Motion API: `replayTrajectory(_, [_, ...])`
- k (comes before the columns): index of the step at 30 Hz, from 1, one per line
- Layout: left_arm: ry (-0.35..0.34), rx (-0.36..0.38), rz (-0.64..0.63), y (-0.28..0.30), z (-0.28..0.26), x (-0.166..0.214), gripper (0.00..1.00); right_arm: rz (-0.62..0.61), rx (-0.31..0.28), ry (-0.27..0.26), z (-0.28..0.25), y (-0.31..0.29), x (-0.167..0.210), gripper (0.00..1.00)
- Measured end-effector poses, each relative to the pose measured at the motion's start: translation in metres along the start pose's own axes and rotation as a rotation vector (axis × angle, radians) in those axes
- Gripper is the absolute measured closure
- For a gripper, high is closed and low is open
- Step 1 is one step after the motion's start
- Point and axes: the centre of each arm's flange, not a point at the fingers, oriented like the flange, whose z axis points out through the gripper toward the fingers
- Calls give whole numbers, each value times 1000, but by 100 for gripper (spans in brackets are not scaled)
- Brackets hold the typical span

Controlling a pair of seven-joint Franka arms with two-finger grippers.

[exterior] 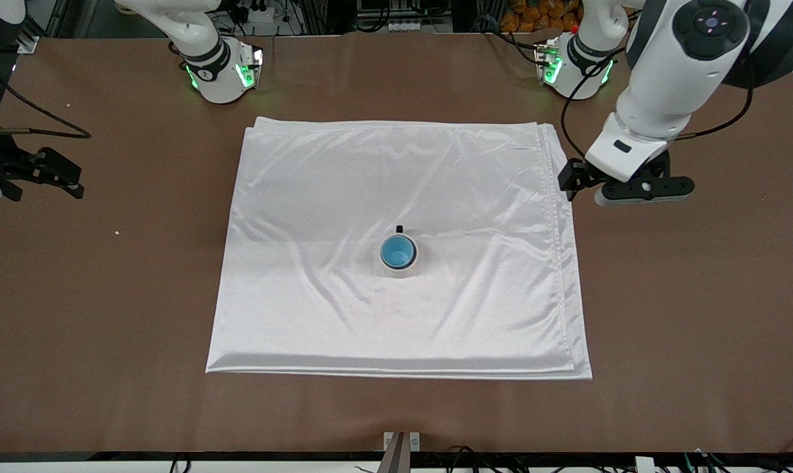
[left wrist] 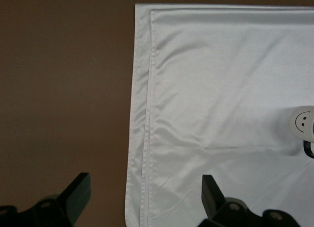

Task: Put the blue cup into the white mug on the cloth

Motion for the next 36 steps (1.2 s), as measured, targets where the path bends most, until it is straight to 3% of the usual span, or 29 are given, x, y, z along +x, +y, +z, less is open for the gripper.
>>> replayTrajectory(9, [-50,-26,28,-45,-52,10,0,4,0,0,0,2,0,0])
replayTrajectory(17, [-17,-47,60,-66,-92,19,0,6,0,0,0,3,0,0])
replayTrajectory(36, [-68,-75,55,-67,-95,41,0,9,1,0,0,5,0,0])
